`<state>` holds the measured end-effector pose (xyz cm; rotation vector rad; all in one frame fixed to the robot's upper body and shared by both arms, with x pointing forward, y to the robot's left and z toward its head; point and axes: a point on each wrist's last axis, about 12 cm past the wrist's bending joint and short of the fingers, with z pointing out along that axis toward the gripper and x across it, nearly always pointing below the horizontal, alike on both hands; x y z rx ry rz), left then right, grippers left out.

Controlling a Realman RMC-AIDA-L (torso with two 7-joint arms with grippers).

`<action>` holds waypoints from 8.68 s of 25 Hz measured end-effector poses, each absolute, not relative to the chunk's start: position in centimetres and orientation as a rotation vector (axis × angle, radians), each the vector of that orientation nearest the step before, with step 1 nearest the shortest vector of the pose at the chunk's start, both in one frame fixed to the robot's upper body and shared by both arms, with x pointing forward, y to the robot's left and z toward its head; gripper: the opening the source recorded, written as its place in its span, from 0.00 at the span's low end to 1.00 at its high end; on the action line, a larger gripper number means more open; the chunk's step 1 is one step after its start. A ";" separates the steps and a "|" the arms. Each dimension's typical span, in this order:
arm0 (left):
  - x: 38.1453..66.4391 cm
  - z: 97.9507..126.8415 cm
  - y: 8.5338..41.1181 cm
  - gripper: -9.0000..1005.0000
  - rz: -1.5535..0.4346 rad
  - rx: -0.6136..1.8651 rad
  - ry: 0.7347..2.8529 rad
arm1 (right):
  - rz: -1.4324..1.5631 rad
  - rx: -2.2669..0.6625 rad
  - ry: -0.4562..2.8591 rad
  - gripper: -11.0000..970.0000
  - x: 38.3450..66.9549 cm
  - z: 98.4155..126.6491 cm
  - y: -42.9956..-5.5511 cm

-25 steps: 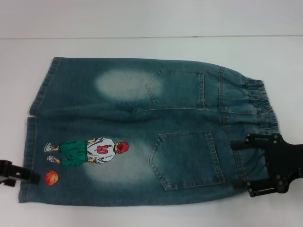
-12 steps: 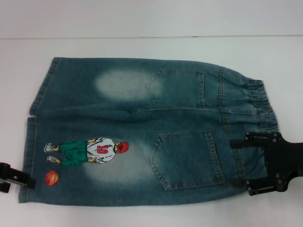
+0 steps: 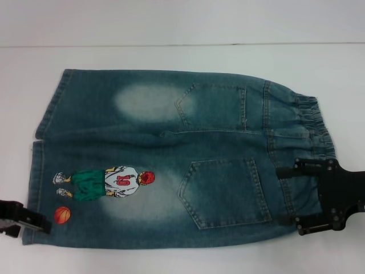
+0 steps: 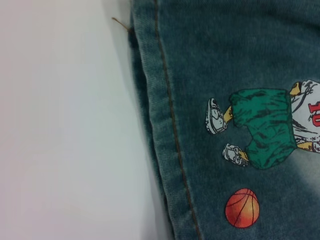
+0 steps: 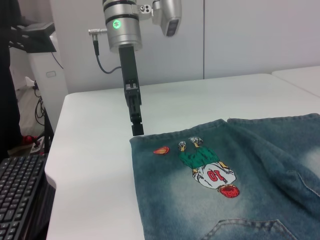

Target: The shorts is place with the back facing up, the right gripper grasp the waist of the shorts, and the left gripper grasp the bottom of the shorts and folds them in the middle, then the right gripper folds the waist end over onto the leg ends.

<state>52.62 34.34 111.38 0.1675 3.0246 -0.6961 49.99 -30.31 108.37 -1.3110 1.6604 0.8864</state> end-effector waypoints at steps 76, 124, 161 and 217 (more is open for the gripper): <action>54.7 111.9 30.9 0.05 -0.652 0.436 3.054 | 0.580 -1.214 2.466 0.84 51.8 111.4 -34.8; 55.9 111.9 30.6 0.05 -0.626 0.419 2.988 | 0.597 -1.266 2.352 0.15 52.3 110.5 -34.3; 62.9 115.6 30.7 0.05 -0.504 0.273 2.295 | 0.617 -0.448 2.057 0.09 58.3 113.4 -35.7; 54.4 111.9 25.6 0.93 -1.166 0.913 1.808 | 0.509 -0.496 1.913 0.94 48.7 105.2 -37.6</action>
